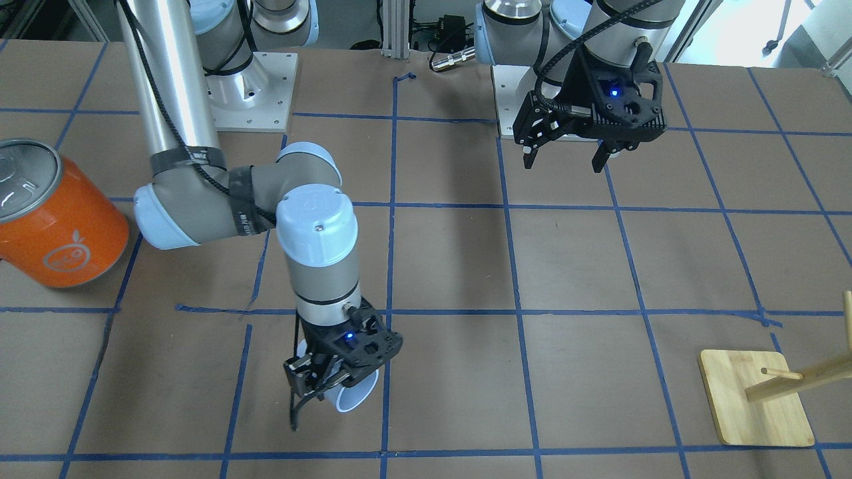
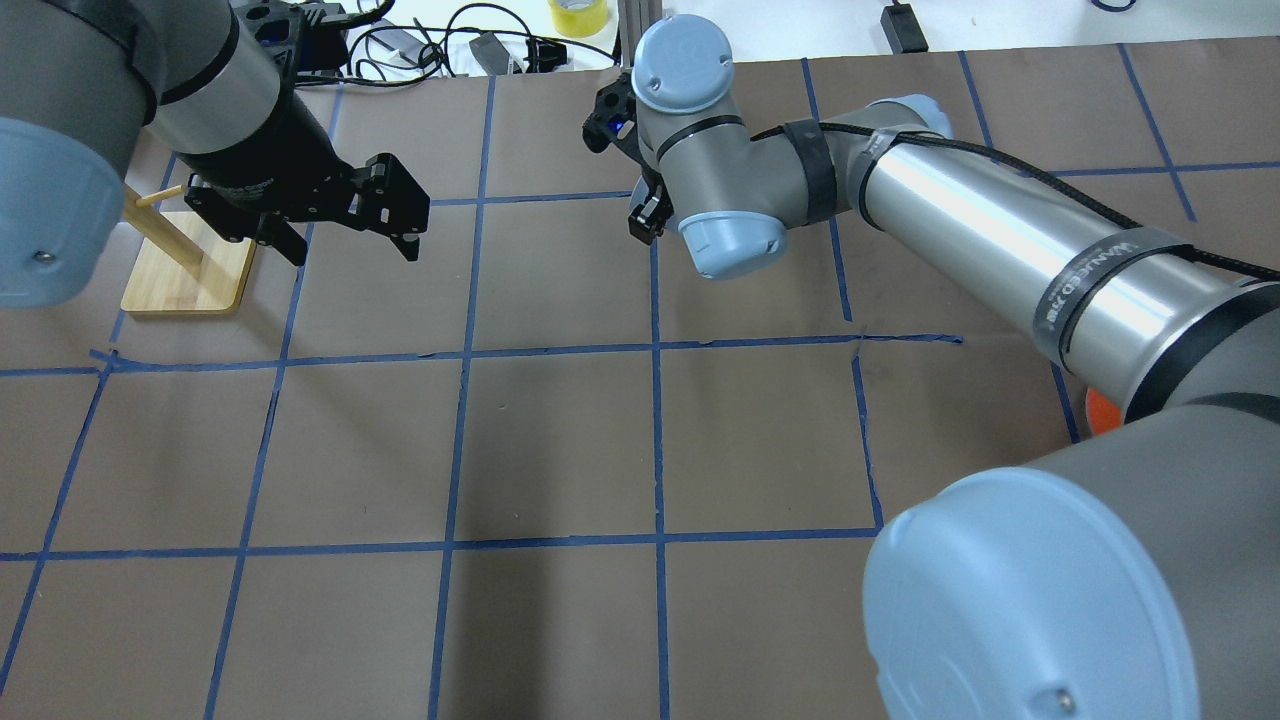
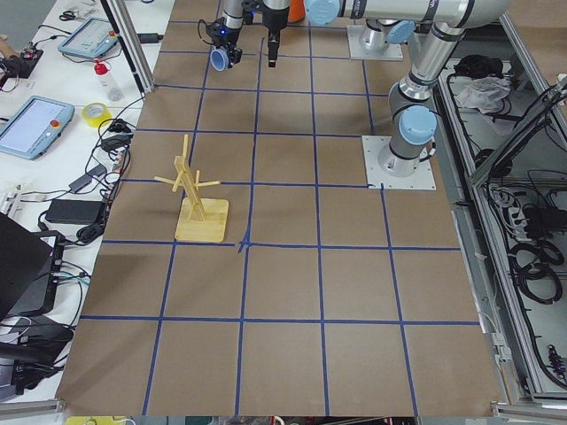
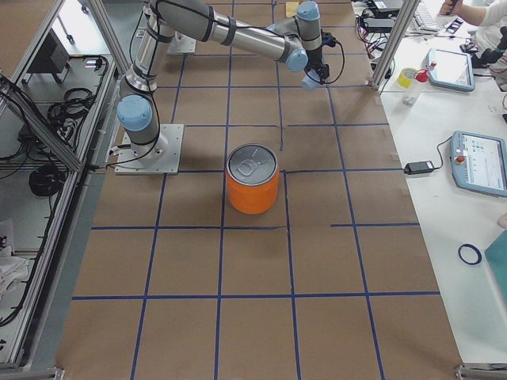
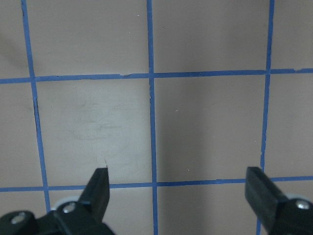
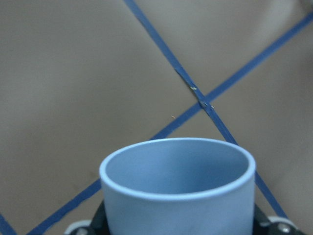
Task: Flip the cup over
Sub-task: 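Lift the cup and carry it with the right gripper toward the left gripper, then lay the cup on its side on the table and open the right gripper, then reach the left gripper to the cup's closed end while the right arm withdraws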
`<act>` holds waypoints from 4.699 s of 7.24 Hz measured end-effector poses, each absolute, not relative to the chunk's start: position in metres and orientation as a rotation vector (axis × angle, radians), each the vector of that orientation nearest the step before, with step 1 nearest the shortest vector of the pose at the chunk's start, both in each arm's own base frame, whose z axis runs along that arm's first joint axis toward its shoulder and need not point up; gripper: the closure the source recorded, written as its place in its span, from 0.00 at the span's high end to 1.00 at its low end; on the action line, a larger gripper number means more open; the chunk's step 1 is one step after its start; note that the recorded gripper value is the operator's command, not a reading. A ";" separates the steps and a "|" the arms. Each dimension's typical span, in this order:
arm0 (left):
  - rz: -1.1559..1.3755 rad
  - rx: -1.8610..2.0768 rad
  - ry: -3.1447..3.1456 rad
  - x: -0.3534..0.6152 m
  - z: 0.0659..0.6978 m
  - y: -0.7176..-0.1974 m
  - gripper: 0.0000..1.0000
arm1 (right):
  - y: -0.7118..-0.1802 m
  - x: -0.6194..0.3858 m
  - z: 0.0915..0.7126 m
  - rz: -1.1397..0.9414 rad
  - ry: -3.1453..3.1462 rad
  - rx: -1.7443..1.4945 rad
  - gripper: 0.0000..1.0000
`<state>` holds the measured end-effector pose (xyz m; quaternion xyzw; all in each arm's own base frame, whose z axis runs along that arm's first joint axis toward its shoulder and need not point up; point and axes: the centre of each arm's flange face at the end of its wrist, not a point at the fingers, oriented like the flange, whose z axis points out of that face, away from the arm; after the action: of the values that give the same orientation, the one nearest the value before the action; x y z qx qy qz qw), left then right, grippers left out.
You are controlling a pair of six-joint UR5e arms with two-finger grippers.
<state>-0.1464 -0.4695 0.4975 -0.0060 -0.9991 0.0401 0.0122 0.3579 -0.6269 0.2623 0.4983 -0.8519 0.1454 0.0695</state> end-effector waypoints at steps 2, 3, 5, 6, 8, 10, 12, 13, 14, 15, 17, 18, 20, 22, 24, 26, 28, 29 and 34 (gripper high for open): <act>0.132 -0.028 -3.114 -0.147 0.500 -0.469 1.00 | -0.599 0.413 0.237 0.418 -2.298 1.856 0.23; 0.135 -0.029 -3.111 -0.147 0.500 -0.469 1.00 | -0.583 0.441 0.222 0.413 -2.174 1.981 0.23; 0.135 -0.028 -3.111 -0.147 0.499 -0.468 1.00 | -0.567 0.465 0.198 0.372 -2.032 2.106 0.29; 0.134 -0.027 -3.111 -0.147 0.499 -0.468 1.00 | -0.564 0.468 0.190 0.358 -2.013 2.126 0.38; 0.136 -0.028 -3.110 -0.146 0.499 -0.469 1.00 | -0.562 0.469 0.185 0.347 -2.007 2.139 0.49; 0.133 -0.030 -3.110 -0.146 0.499 -0.469 1.00 | -0.560 0.471 0.183 0.347 -2.010 2.150 0.75; 0.131 -0.046 -3.109 -0.146 0.499 -0.469 1.00 | -0.559 0.472 0.182 0.345 -2.017 2.153 0.99; 0.129 -0.074 -3.108 -0.146 0.498 -0.470 1.00 | -0.559 0.473 0.183 0.344 -2.022 2.150 0.99; 0.123 -0.096 -3.098 -0.145 0.496 -0.472 1.00 | -0.558 0.473 0.185 0.346 -2.024 2.145 0.99; 0.118 -0.093 -3.070 -0.143 0.495 -0.474 1.00 | -0.557 0.474 0.190 0.353 -2.027 2.139 0.99; 0.107 -0.057 -3.012 -0.134 0.492 -0.480 1.00 | -0.552 0.472 0.213 0.352 -2.123 2.060 0.99; 0.099 -0.044 -2.980 -0.123 0.488 -0.487 1.00 | -0.550 0.467 0.235 0.342 -2.202 1.989 0.99; 0.081 -0.030 -2.891 -0.077 0.470 -0.509 1.00 | -0.564 0.425 0.281 0.305 -2.355 1.808 1.00; 0.043 0.000 -2.722 -0.047 0.415 -0.546 1.00 | -0.597 0.338 0.319 0.243 -2.585 1.488 1.00; 0.011 0.013 -2.543 -0.045 0.342 -0.586 1.00 | -0.609 0.249 0.374 0.247 -2.830 0.996 1.00; 0.010 -0.001 -2.393 -0.049 0.272 -0.615 1.00 | -0.599 0.189 0.421 0.239 -2.980 0.628 1.00; 0.023 -0.052 -2.191 -0.063 0.205 -0.614 1.00 | -0.574 0.144 0.456 0.144 -3.074 0.321 1.00; 0.022 -0.059 -2.121 -0.069 0.178 -0.606 0.96 | -0.563 0.136 0.465 0.111 -3.102 0.158 1.00; 0.027 0.007 -1.895 -0.102 0.135 -0.605 0.00 | -0.548 0.129 0.477 0.076 -3.128 0.006 1.00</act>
<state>-0.1024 -0.6055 0.1350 0.0032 -0.8120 0.0117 0.5836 0.1292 -0.5481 0.4767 0.0019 -0.9997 0.0244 0.0065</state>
